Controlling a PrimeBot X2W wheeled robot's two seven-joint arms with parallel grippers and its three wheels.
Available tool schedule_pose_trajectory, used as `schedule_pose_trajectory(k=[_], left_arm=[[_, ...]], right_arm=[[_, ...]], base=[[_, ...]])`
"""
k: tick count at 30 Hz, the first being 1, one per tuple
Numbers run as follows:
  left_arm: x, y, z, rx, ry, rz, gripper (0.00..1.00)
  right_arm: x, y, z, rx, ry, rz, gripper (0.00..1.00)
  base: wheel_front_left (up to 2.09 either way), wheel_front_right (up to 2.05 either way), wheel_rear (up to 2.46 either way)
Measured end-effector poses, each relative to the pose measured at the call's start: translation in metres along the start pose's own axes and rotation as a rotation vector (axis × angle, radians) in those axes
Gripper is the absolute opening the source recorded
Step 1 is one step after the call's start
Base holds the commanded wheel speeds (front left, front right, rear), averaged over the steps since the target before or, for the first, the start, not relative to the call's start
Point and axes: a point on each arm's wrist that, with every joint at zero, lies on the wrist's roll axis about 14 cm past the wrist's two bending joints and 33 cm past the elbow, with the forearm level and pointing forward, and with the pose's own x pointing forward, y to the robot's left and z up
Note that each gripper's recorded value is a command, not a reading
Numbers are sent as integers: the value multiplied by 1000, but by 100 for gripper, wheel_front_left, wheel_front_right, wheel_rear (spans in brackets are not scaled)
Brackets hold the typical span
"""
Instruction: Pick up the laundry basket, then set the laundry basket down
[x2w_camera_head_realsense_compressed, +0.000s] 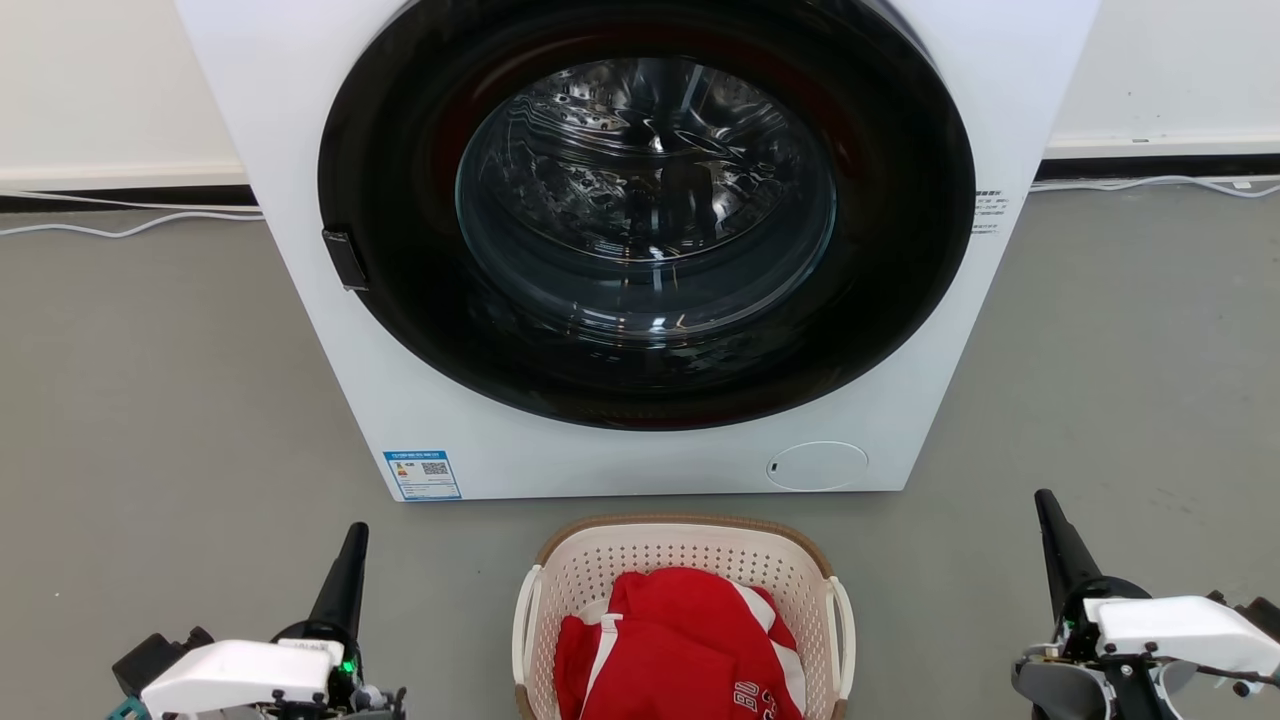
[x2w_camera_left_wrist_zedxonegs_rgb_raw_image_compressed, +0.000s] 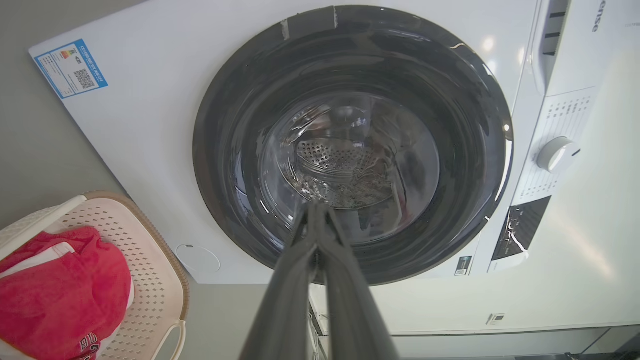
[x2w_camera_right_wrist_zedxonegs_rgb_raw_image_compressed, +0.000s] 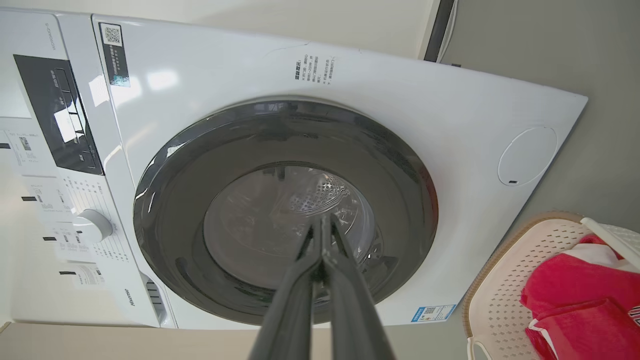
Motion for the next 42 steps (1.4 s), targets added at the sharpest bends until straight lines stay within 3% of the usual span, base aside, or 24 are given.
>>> schedule_pose_trajectory(k=[16,42], left_arm=[[1,-5,5,-161,0,-25,0],[1,-5,6,-163,-1,-26,0]], right_arm=[[1,7,2,167,6,30,0],[1,7,2,168,6,30,0]], base=[[0,0,0],[0,0,0]])
